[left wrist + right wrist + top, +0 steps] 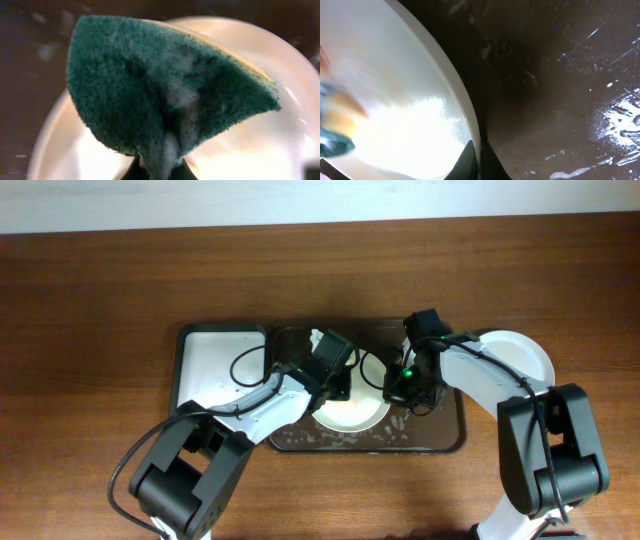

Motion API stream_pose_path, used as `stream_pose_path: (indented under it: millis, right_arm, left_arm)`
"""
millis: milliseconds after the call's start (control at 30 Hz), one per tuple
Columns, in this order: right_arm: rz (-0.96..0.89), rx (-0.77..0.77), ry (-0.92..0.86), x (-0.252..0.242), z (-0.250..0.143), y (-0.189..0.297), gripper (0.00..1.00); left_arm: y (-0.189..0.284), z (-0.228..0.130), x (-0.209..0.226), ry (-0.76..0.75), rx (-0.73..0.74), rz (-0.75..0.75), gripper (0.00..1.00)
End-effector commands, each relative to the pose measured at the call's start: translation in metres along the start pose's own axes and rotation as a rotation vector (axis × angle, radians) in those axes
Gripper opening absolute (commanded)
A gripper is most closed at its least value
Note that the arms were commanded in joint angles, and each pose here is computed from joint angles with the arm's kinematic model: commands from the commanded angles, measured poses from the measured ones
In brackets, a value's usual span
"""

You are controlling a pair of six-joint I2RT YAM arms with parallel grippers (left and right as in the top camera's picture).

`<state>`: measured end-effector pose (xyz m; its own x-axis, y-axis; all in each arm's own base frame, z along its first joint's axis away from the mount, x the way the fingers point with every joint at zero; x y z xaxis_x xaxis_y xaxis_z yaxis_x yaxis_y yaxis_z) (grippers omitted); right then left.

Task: Clean dirty plates on tray and stack at the side
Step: 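Scrub the held plate with the sponge in the left gripper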

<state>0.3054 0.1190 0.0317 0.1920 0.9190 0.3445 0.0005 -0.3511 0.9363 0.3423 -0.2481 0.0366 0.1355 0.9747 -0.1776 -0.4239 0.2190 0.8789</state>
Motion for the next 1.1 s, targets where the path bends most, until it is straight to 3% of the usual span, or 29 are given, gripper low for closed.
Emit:
stream_pose_path:
  millis: [0, 167, 233, 300, 467, 567, 633, 833, 1067]
  right_arm:
    - [-0.041, 0.044, 0.009, -0.009, -0.010, -0.010, 0.04]
    - [-0.043, 0.047, 0.010, -0.010, -0.011, -0.010, 0.04]
    - [-0.043, 0.047, 0.010, -0.010, -0.011, -0.010, 0.04]
    - [-0.043, 0.047, 0.010, -0.010, -0.011, -0.010, 0.04]
    - [-0.043, 0.048, 0.010, -0.010, -0.011, -0.010, 0.04]
    - [-0.043, 0.048, 0.010, -0.010, -0.011, -0.010, 0.04]
    - [-0.043, 0.048, 0.010, -0.010, -0.011, -0.010, 0.04]
    - [-0.044, 0.050, 0.009, -0.010, -0.012, -0.010, 0.04]
    - [-0.044, 0.050, 0.009, -0.010, -0.012, -0.010, 0.04]
  left_arm:
    - [-0.005, -0.011, 0.022, 0.000, 0.033, 0.103, 0.00]
    - [0.005, -0.056, -0.020, -0.034, 0.317, -0.225, 0.00]
    - [0.015, -0.062, -0.042, -0.075, 0.367, -0.398, 0.00]
    - [0.017, -0.059, -0.051, -0.098, 0.356, -0.459, 0.00]
    - [0.006, -0.045, -0.036, -0.089, 0.265, -0.327, 0.06]
    - [0.001, -0.034, -0.023, -0.096, 0.198, -0.225, 0.31]
    - [0.002, -0.024, -0.024, -0.099, 0.166, -0.209, 0.41]
    - [0.019, 0.009, -0.031, -0.121, 0.062, -0.185, 0.42]
    - [0.019, 0.004, -0.019, -0.121, 0.078, -0.111, 0.50]
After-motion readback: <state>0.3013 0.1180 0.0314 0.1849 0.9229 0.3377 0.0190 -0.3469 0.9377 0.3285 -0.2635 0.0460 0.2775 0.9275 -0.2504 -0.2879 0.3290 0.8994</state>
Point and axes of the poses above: each gripper's point midway between its finger pads, its own y axis back along the fingers, its own x axis along the line the jaws close on, z = x × y, the point moved 3 cm from there along y, back along the fingers, and after that the axes turned 1 degree about y, right-handed, at the moved point
